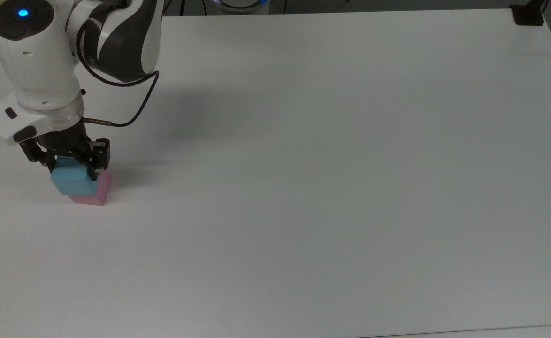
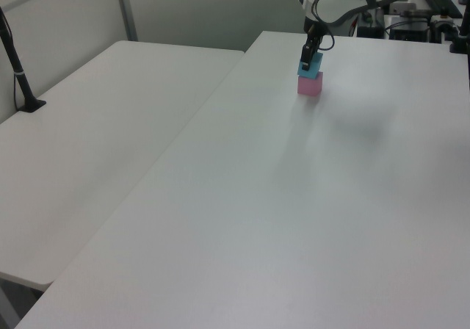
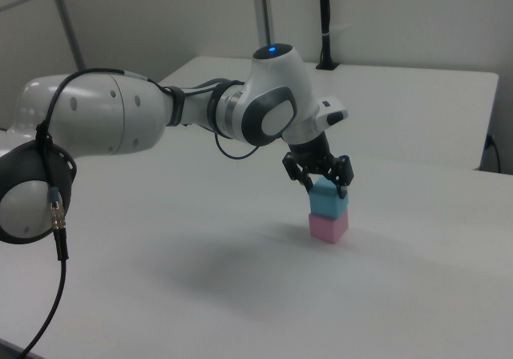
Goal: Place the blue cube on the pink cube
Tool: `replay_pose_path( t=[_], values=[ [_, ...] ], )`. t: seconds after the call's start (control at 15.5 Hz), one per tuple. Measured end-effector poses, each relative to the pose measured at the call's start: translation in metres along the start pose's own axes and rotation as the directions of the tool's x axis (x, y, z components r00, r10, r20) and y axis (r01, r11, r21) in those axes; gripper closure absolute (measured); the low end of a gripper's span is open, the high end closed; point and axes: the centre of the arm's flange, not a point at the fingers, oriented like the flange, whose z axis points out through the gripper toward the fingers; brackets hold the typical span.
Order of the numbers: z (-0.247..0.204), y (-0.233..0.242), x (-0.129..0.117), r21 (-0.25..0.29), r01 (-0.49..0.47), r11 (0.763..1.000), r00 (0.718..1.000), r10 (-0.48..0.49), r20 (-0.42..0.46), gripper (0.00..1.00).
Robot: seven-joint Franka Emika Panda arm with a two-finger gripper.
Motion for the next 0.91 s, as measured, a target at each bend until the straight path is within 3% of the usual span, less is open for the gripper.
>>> replay_pose_path(
  t=[0.13,0.19,0.58,0.91],
  values=[
    [0.001,-0.001,-0.002,0.006,0.001,1.000,1.000,-0.001,0.016,0.03],
    [0.000,-0.001,-0.002,0.008,0.001,1.000,1.000,-0.001,0.025,0.00],
    [-0.067,-0.004,-0.008,0.039,0.000,0.999,0.997,-0.003,0.077,0.00],
    [-0.151,-0.077,-0.014,0.077,-0.067,0.995,0.990,0.057,0.129,0.00]
  ],
)
